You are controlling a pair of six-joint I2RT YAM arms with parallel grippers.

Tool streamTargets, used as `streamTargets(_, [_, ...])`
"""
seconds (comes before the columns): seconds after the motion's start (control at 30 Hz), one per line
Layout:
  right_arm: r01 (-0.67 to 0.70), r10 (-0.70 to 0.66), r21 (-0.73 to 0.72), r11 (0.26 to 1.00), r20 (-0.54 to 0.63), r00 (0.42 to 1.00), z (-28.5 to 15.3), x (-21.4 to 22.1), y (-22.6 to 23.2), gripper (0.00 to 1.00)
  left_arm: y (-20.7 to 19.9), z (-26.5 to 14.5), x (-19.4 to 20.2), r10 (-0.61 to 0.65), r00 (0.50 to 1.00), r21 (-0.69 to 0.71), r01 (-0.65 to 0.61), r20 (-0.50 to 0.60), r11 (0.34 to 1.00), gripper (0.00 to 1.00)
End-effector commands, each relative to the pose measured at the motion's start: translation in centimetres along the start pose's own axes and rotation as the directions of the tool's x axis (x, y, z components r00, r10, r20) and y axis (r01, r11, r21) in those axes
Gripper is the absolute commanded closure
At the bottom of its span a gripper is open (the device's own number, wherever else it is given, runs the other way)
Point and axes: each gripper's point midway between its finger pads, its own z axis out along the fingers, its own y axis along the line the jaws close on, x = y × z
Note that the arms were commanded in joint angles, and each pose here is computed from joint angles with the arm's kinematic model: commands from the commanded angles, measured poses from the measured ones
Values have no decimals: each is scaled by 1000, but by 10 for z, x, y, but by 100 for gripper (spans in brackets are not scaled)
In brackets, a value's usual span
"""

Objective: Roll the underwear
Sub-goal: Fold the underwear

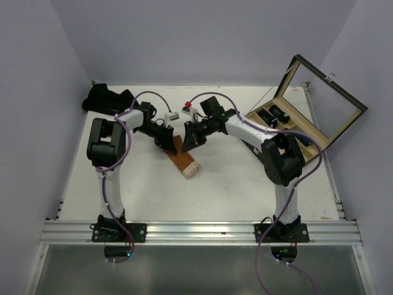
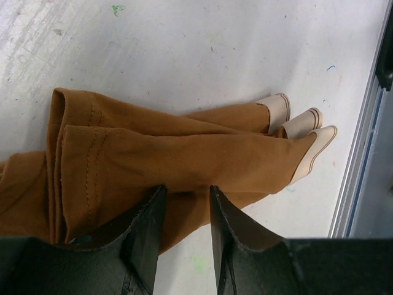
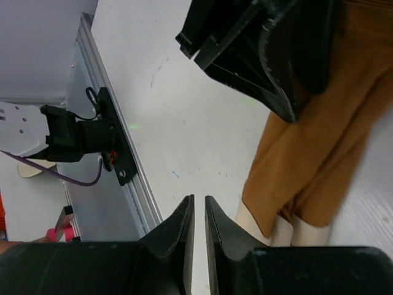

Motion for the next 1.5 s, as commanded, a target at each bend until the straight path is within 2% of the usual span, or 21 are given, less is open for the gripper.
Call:
streamTargets(0.0, [-50,48,-90,995,-23,999,34,-3,14,83,34,10,38,16,988,-112,-33,-153,993,59])
streamTargets(0.07, [-108,104,-96,990,-47,993,46,5,2,85,35,8,37,16,988,-122,-35,-153,992,59])
streamTargets(0.23, [-253,255,29,967,-76,964,62,44,-73,89,37,6,35,12,990,-130,-31,-143,991,57])
streamTargets(0.33, [-305,309,59,950,-88,947,67,70,-92,91,42,6,27,24,990,-135,-43,-138,990,57])
streamTargets(0.4, [-350,354,56,935,-99,930,69,91,-88,91,44,5,20,30,991,-132,-47,-130,990,56])
streamTargets(0.47, [-336,337,20,941,-57,940,71,86,-78,91,47,7,10,40,993,-128,-54,-112,990,56])
streamTargets(0.5, [-409,410,25,912,-70,909,73,100,-73,91,47,7,7,43,994,-125,-56,-103,991,56])
streamTargets(0.57, [-394,395,-68,917,1,919,75,80,-52,89,48,8,-1,51,995,-121,-62,-85,991,55])
streamTargets(0.6, [-488,490,-84,869,-8,872,79,88,-41,84,47,10,-4,50,996,-113,-59,-78,992,55])
streamTargets(0.63, [-451,461,-145,881,48,886,80,72,-29,82,45,10,-7,50,997,-102,-57,-66,993,55])
streamTargets(0.67, [-495,513,-188,848,58,856,76,63,-13,79,41,11,-12,55,997,-80,-58,-45,995,54])
streamTargets(0.73, [-427,468,-281,860,95,879,74,48,13,73,32,9,-21,70,997,-43,-70,-11,997,53])
streamTargets(0.87, [-368,432,-330,869,146,890,54,14,26,72,-14,-13,-52,136,980,79,-149,147,986,50])
streamTargets(1.0, [-291,393,-347,892,273,878,8,-34,21,75,-46,-63,-84,198,929,18,-214,313,977,50])
streamTargets(1.03, [-305,394,-319,897,265,880,4,-34,16,75,-48,-72,-86,205,921,-5,-216,331,976,49])
streamTargets(1.1, [-218,295,-263,940,301,907,-2,-46,11,76,-51,-86,-88,223,909,-55,-218,353,974,49])
streamTargets(1.2, [-189,243,-203,961,286,927,6,-53,-1,76,-54,-81,-75,160,921,-30,-160,356,987,49])
streamTargets(1.33, [-207,251,-183,961,266,931,27,-59,-25,77,-42,-65,-63,43,923,3,-48,383,999,49])
streamTargets(1.47, [-205,236,-150,967,231,944,51,-53,-55,78,-44,-55,-57,12,928,69,-40,372,997,53])
